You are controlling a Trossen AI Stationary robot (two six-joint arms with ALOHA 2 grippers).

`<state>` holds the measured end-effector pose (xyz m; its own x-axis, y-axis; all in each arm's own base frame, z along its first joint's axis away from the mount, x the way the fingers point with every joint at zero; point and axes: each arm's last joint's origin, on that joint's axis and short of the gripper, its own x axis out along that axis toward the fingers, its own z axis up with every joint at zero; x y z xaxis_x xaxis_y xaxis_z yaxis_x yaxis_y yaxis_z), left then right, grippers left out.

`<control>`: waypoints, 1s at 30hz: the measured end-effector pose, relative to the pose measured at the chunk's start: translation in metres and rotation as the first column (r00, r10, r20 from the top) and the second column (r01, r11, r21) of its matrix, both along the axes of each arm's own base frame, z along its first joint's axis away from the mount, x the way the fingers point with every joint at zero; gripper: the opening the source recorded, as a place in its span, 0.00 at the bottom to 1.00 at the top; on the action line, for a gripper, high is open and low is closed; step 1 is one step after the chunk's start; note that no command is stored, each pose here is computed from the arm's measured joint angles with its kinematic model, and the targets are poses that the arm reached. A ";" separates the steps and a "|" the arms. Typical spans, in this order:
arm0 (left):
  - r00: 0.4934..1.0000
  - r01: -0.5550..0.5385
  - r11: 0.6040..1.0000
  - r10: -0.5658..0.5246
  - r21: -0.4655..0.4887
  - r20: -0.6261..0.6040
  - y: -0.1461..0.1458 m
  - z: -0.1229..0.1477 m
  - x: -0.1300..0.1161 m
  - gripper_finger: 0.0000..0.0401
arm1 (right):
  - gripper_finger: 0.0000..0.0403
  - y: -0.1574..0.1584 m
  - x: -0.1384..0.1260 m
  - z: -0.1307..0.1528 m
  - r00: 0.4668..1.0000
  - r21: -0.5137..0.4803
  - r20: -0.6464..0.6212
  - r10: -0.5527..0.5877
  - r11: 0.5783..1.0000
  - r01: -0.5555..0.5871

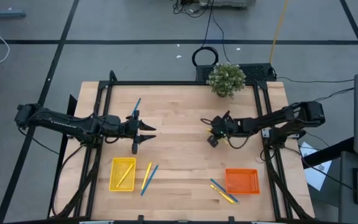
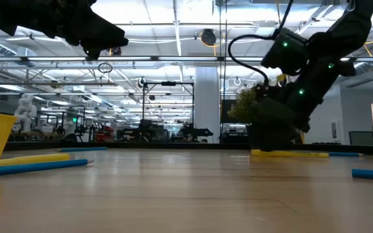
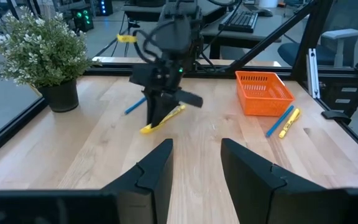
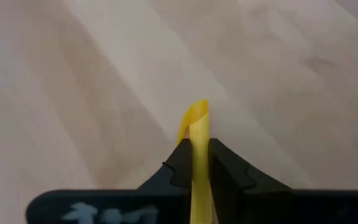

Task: Sort pens & pencils
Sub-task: Put the top yellow pen into the yellow bin

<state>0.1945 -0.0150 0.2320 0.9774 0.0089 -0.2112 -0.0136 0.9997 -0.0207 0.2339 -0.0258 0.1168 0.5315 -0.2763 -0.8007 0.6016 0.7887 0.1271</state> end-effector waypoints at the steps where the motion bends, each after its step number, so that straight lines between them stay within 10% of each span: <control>1: 1.000 0.000 1.000 0.000 0.000 -0.002 0.000 0.000 0.000 0.35 | 0.04 0.001 0.002 0.004 0.999 -0.012 0.034 0.018 1.000 -0.018; 13: 1.000 -0.014 0.998 0.015 0.056 -0.019 0.001 -0.002 0.000 0.35 | 0.04 0.003 0.030 0.047 0.874 -0.224 0.443 0.201 0.968 -0.109; 30: 0.984 0.068 0.993 -0.083 0.097 0.157 0.016 -0.053 0.041 0.35 | 0.04 0.010 0.047 0.083 0.505 -0.493 0.710 0.490 0.859 -0.141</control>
<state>0.2353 0.0011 0.1794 0.9971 -0.0539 -0.0531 0.0578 0.9955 0.0749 0.2813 -0.0155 0.2003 0.9892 -0.0958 0.1110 0.0844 0.9911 0.1026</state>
